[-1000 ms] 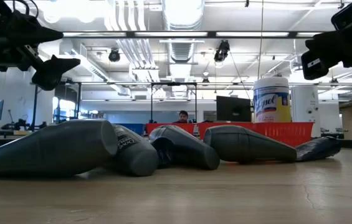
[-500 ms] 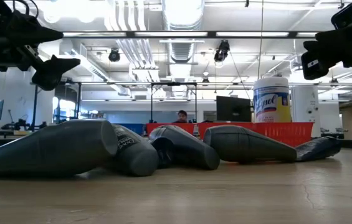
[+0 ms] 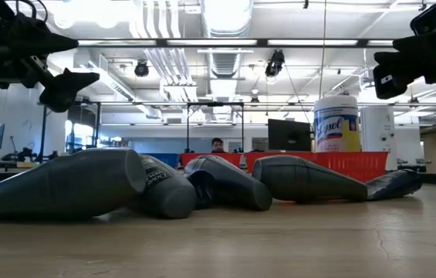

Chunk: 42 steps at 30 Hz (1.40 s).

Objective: Pick & Place Travel size toiletries

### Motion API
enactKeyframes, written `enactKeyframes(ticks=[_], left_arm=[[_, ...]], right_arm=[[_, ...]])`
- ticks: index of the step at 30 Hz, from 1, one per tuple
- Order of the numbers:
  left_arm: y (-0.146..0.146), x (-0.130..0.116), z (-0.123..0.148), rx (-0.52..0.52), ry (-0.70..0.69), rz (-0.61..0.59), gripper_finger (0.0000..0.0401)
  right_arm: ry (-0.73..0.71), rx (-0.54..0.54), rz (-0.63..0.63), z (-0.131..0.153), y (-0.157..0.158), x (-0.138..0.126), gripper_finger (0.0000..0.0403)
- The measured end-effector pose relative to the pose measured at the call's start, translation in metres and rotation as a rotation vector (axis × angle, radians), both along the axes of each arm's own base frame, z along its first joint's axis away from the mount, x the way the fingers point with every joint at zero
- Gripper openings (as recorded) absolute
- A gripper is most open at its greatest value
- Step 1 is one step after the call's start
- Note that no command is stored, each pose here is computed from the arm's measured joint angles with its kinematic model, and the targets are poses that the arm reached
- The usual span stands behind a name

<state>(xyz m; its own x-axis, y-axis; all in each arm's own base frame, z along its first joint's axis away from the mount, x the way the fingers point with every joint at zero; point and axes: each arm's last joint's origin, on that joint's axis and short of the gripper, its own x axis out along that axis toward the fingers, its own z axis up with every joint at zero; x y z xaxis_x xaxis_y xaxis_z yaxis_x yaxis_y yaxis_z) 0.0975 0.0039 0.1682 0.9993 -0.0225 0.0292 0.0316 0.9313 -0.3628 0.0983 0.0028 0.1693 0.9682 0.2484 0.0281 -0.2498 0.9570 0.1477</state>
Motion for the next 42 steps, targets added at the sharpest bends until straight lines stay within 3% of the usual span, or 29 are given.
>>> enactKeyframes(ticks=[5, 10, 13, 14, 21, 26, 29, 31, 33, 35, 37, 40, 42], left_arm=[[0.0, 0.0, 0.0, 0.0, 0.0, 0.0, 0.0326], [0.0, 0.0, 0.0, 0.0, 0.0, 0.0, 0.0326], [0.0, 0.0, 0.0, 0.0, 0.0, 0.0, 0.0326], [0.0, 0.0, 0.0, 0.0, 0.0, 0.0, 0.0326], [0.0, 0.0, 0.0, 0.0, 0.001, 0.0, 0.0326], [0.0, 0.0, 0.0, 0.0, 0.003, 0.0, 0.0326], [0.0, 0.0, 0.0, 0.0, 0.003, 0.0, 0.0326], [0.0, 0.0, 0.0, 0.0, 0.003, 0.0, 0.0326], [0.0, 0.0, 0.0, 0.0, 0.004, 0.0, 0.0326], [0.0, 0.0, 0.0, 0.0, 0.004, 0.0, 0.0326], [0.0, 0.0, 0.0, -0.001, 0.005, 0.0, 0.0326], [0.0, 0.0, 0.0, 0.0, 0.007, 0.0, 0.0326], [0.0, 0.001, -0.001, -0.001, 0.009, 0.0, 0.0326]], right_arm=[[-0.001, -0.005, 0.0, 0.0, 0.0, 0.0, 0.0152], [-0.064, -0.239, -0.008, 0.0, 0.0, 0.0, 0.0163], [-0.153, -0.333, -0.122, 0.008, -0.003, 0.0, 0.0167], [-0.176, -0.29, -0.154, 0.012, -0.004, 0.0, 0.0168], [-0.052, 0.617, -0.132, 0.014, -0.006, -0.001, 0.0177], [-0.021, 1.118, -0.115, 0.016, -0.008, -0.001, 0.0186], [-0.044, 1.091, -0.162, 0.016, -0.009, -0.001, 0.0191], [-0.027, 1.067, -0.128, 0.016, -0.008, -0.001, 0.0194], [0.036, 1.175, -0.072, 0.014, -0.006, 0.0, 0.0195], [0.121, 1.18, -0.058, 0.012, -0.004, 0.003, 0.0193], [0.22, 1.11, -0.067, 0.009, -0.001, 0.007, 0.0189], [0.278, 0.912, -0.053, 0.009, 0.004, 0.017, 0.0175], [0.365, 0.897, -0.029, 0.017, 0.007, 0.026, 0.0164]])
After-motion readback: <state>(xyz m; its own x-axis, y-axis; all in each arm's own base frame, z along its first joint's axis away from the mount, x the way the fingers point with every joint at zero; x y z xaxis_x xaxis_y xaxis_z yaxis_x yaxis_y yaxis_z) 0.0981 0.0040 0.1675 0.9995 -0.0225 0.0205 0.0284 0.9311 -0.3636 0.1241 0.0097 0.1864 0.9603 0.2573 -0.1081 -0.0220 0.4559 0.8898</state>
